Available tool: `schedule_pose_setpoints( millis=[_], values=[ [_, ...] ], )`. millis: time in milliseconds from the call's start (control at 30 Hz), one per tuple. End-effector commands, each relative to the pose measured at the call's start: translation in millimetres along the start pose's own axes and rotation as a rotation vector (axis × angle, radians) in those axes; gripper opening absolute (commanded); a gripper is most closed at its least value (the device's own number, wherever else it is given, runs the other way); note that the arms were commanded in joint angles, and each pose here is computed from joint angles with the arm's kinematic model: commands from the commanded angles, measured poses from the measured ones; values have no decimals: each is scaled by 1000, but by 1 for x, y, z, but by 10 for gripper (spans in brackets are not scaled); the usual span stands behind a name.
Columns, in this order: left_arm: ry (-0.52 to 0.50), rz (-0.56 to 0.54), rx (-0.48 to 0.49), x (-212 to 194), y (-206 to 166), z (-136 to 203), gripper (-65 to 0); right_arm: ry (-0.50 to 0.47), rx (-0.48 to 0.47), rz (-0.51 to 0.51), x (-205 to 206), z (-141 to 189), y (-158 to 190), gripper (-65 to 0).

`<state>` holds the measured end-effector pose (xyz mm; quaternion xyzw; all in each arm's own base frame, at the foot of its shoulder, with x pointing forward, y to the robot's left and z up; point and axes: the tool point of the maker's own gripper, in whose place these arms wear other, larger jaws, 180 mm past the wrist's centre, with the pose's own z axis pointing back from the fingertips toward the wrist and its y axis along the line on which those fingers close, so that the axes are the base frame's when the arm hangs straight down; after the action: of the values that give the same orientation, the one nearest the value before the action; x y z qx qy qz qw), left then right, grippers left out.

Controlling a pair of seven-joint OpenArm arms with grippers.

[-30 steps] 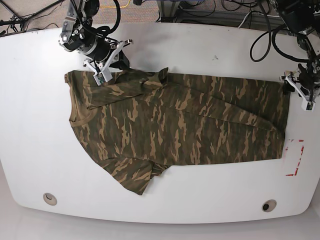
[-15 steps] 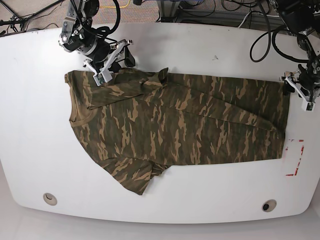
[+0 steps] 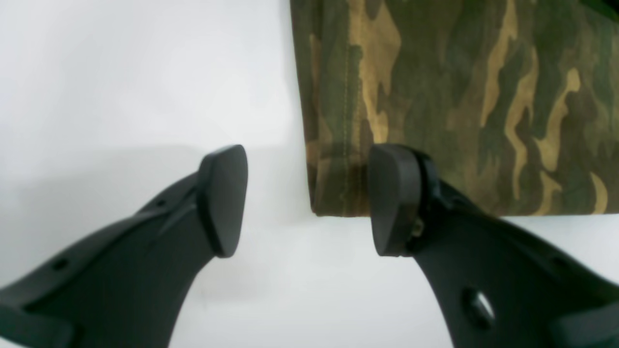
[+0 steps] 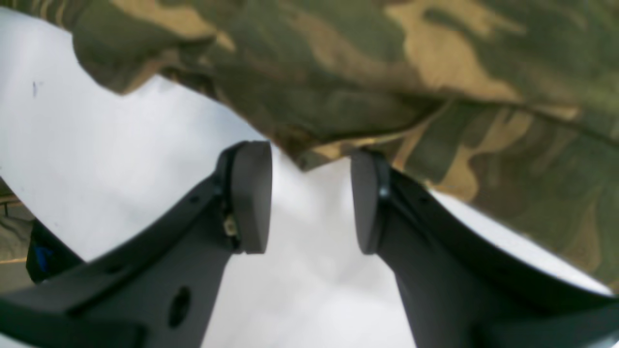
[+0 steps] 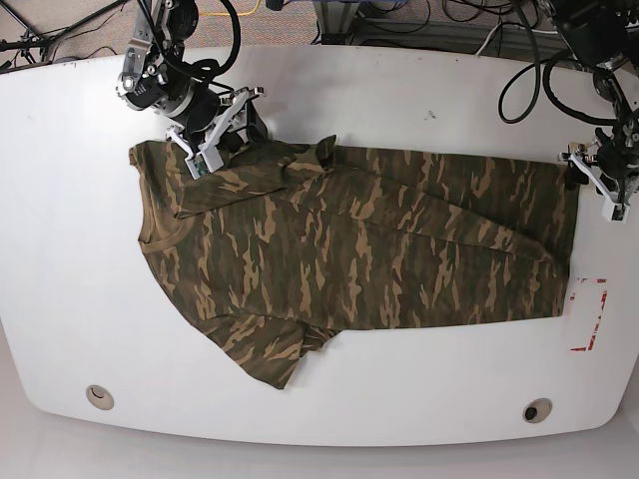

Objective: Fold the T-shirt properly
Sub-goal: 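Open the right gripper and lift it off the collar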

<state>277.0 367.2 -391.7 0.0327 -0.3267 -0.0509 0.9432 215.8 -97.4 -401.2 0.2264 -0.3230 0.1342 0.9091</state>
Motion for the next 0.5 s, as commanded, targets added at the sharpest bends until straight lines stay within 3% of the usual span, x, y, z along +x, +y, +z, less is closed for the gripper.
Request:
schedule_pose_setpoints(
  millis=[0, 467],
  values=[
    [-44, -18, 23, 17, 12, 8, -285, -46, 1, 14, 16, 2, -2, -396],
    [-44, -18, 23, 17, 12, 8, -285, -24, -19, -83, 9, -11, -13, -404]
  ],
)
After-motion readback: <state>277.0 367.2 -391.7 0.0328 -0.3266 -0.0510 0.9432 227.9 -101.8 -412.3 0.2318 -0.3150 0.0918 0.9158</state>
